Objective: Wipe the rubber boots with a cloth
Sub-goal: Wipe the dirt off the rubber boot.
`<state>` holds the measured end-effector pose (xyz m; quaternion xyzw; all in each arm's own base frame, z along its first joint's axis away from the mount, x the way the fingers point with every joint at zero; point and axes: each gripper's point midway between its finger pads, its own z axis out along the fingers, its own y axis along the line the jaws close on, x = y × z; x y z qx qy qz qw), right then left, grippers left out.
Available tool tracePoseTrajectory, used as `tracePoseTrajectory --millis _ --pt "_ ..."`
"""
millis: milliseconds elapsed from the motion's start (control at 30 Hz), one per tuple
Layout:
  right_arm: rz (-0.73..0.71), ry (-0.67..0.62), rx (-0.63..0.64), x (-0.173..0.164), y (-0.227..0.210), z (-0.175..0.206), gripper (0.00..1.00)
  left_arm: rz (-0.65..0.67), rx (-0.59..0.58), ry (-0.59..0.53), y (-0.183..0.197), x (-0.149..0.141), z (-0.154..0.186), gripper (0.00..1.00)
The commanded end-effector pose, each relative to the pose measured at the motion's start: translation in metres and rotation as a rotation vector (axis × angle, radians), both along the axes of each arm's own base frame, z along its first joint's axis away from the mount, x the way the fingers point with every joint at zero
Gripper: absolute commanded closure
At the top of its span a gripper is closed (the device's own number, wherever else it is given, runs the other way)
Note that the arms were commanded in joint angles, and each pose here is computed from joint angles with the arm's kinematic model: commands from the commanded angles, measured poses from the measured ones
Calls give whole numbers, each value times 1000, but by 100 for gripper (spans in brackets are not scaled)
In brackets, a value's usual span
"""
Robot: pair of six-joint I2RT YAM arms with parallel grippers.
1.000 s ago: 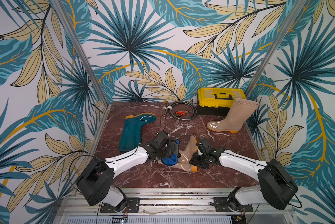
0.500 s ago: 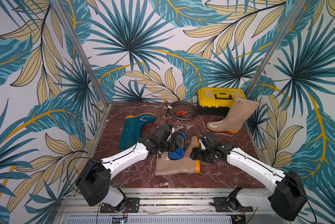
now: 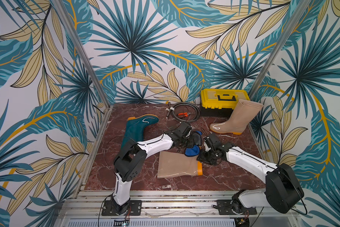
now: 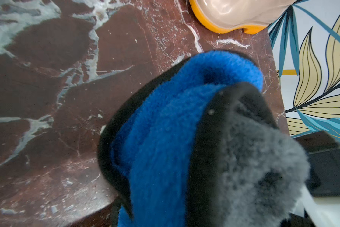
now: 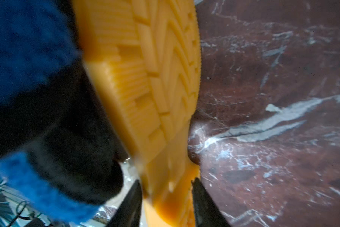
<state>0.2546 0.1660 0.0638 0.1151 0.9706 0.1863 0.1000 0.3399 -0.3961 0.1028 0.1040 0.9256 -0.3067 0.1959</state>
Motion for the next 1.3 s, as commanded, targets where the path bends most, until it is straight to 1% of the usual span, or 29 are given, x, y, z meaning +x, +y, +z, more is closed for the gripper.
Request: tracePoseTrajectory --millis 0,67,200,300,433,500,533,567,600,633,700,767,833,900,967,1033,1133,1167,1200,1267 --pt "-16 111 -22 -24 -7 -31 72 -6 -12 40 -3 -15 -6 100" --pt "-34 122 -17 -26 -7 -36 76 17 19 51 13 -22 -14 100" --pt "-53 141 -19 -30 -9 -48 78 74 64 73 56 -34 -24 100" --pt "-56 161 -36 -35 -13 -58 79 142 105 99 101 -40 -35 100" --pt "-62 179 -55 -41 -18 -65 79 218 205 121 160 -48 -43 100" --pt "-61 182 -58 -43 -19 -63 77 243 222 113 176 -49 -37 100" --pt "-60 182 -59 -43 -19 -61 70 247 220 101 179 -49 -32 100" --pt "-58 178 -59 -44 -20 -58 59 244 207 96 177 -49 -27 100" --pt "-56 173 -63 -45 -21 -54 45 242 184 96 172 -48 -21 100" --pt "-53 165 -67 -46 -23 -49 36 233 165 89 164 -46 -15 100" --pt "-51 146 -75 -49 -27 -40 30 200 144 56 144 -43 0 100" --pt "-57 130 -77 -53 -31 -32 30 164 126 21 118 -41 14 100" --pt "-58 119 -69 -58 -33 -25 30 111 96 3 84 -41 26 100" --pt "-58 115 -53 -63 -33 -22 30 57 75 5 51 -44 28 100" --pt "-61 121 -36 -67 -32 -24 30 -3 54 27 22 -48 20 100" --pt "-63 144 -18 -71 -29 -31 27 -36 56 75 3 -52 2 100" --pt "-67 160 6 -73 -23 -40 28 -31 81 96 2 -53 -15 100" --pt "-72 161 11 -72 -22 -43 30 -20 94 95 8 -53 -18 100" --pt "-78 164 13 -72 -22 -46 35 -6 104 93 17 -51 -19 100" --pt "-93 173 3 -72 -24 -51 42 32 118 104 39 -48 -23 100"
